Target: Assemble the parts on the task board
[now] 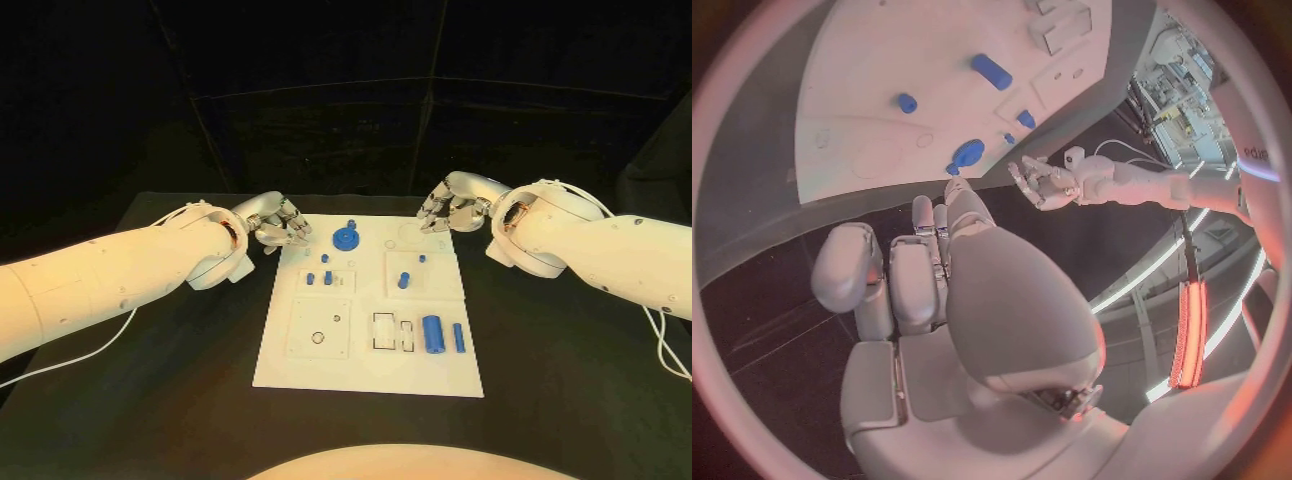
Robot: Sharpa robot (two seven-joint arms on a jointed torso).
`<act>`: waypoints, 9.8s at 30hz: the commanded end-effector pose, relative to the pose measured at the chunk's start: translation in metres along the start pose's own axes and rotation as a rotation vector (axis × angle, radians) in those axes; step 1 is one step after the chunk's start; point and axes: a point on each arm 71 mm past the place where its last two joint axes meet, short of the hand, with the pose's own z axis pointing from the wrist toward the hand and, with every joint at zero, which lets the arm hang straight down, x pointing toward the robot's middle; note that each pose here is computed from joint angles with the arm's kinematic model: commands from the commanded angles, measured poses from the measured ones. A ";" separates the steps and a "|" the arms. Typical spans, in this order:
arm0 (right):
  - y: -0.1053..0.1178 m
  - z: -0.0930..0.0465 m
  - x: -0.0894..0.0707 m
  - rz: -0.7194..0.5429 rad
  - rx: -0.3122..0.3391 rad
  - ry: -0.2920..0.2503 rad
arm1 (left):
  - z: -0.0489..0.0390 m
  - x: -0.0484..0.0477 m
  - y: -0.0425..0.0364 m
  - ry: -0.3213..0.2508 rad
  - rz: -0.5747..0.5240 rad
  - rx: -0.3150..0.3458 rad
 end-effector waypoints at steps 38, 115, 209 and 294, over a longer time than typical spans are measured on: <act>0.004 0.000 0.058 -0.343 -0.057 0.110 | -0.0280 -0.0044 -0.0139 -0.125 -0.857 0.163; 0.115 -0.024 0.081 -0.077 -0.397 -0.030 | -0.0261 -0.0055 -0.0116 -0.109 -0.862 0.162; 0.111 -0.025 0.131 -0.053 -0.354 -0.013 | -0.0223 -0.0015 -0.0135 -0.079 -0.869 0.147; 0.085 -0.041 0.067 -0.141 -0.255 0.023 | -0.0208 -0.0018 -0.0104 -0.067 -0.870 0.128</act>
